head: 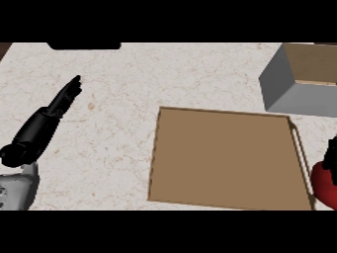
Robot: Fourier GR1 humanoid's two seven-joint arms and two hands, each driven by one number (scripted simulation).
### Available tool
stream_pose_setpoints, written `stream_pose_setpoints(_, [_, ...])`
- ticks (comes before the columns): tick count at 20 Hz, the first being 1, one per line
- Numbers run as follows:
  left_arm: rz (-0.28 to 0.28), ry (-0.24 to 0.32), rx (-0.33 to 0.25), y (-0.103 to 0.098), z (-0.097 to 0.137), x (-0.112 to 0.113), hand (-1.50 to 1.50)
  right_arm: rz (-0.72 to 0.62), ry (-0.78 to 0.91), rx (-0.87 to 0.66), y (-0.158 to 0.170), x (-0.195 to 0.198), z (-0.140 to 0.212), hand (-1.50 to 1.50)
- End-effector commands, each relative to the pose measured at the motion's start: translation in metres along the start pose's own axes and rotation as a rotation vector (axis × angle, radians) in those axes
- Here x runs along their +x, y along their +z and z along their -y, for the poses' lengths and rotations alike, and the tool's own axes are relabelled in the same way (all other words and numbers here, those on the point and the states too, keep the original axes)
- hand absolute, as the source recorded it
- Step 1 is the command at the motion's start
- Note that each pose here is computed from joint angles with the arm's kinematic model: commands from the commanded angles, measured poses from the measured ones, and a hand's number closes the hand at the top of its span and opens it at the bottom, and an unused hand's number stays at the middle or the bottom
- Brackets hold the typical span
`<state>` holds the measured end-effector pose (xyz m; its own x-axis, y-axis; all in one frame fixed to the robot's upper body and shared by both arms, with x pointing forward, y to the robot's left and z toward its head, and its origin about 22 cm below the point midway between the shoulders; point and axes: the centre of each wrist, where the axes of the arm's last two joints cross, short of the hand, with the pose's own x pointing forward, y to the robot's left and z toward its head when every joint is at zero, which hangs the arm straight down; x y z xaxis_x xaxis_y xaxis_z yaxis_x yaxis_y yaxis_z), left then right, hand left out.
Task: Pick the tomato from the tray and place it in the cardboard box
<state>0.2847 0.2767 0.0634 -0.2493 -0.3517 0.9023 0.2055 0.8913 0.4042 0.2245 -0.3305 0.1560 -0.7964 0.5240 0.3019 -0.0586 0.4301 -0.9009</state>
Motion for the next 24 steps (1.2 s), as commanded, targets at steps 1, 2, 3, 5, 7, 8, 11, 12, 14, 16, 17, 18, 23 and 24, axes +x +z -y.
stream_pose_setpoints(1, [0.008, -0.002, 0.004, -0.01, 0.006, 0.0, 0.0, -0.167, -0.047, -0.108, -0.006, -0.016, 0.034, 1.5])
stream_pose_setpoints(2, [0.015, -0.004, -0.013, -0.021, 0.006, 0.005, 0.0, -0.186, -0.036, -0.145, -0.018, -0.026, 0.047, 1.5])
stream_pose_setpoints(3, [0.01, 0.007, -0.028, -0.008, -0.002, 0.013, 0.0, -0.229, -0.05, -0.148, -0.015, -0.037, 0.061, 1.5])
stream_pose_setpoints(5, [0.009, 0.013, -0.023, -0.015, -0.004, -0.003, 0.0, -0.254, -0.073, -0.18, -0.028, -0.048, 0.07, 1.5])
stream_pose_setpoints(7, [0.003, 0.017, -0.03, -0.021, 0.008, 0.009, 0.0, -0.301, -0.065, -0.177, -0.039, -0.069, 0.068, 1.5])
stream_pose_setpoints(8, [-0.007, 0.025, -0.025, -0.016, 0.008, -0.001, 0.0, -0.324, -0.061, -0.184, -0.045, -0.07, 0.071, 1.5])
stream_pose_setpoints(11, [0.02, 0.014, -0.032, -0.014, 0.01, 0.011, 0.0, -0.356, 0.056, -0.159, -0.057, -0.093, 0.091, 1.5])
stream_pose_setpoints(12, [0.029, 0.013, -0.018, -0.003, 0.028, 0.015, 0.0, -0.358, 0.086, -0.128, -0.037, -0.106, 0.085, 1.5])
stream_pose_setpoints(14, [0.035, 0.008, -0.045, -0.015, 0.013, 0.006, 0.0, -0.388, 0.102, -0.031, -0.053, -0.114, 0.098, 1.5])
stream_pose_setpoints(16, [0.023, -0.002, -0.049, -0.017, 0.01, 0.007, 0.0, -0.453, 0.126, 0.092, -0.037, -0.128, 0.084, 1.5])
stream_pose_setpoints(17, [0.042, -0.002, -0.058, -0.015, -0.007, 0.011, 0.0, -0.497, 0.115, 0.153, -0.043, -0.13, 0.089, 1.5])
stream_pose_setpoints(18, [0.041, 0.007, -0.037, -0.023, -0.003, 0.009, 0.0, -0.504, 0.103, 0.194, -0.044, -0.134, 0.089, 1.5])
stream_pose_setpoints(23, [0.045, 0.011, -0.052, -0.022, 0.012, 0.013, 0.0, -0.506, 0.064, 0.328, -0.012, -0.164, 0.088, 1.5])
stream_pose_setpoints(24, [0.031, 0.006, -0.037, -0.023, 0.005, 0.012, 0.0, -0.516, 0.094, 0.369, -0.028, -0.167, 0.079, 1.5])
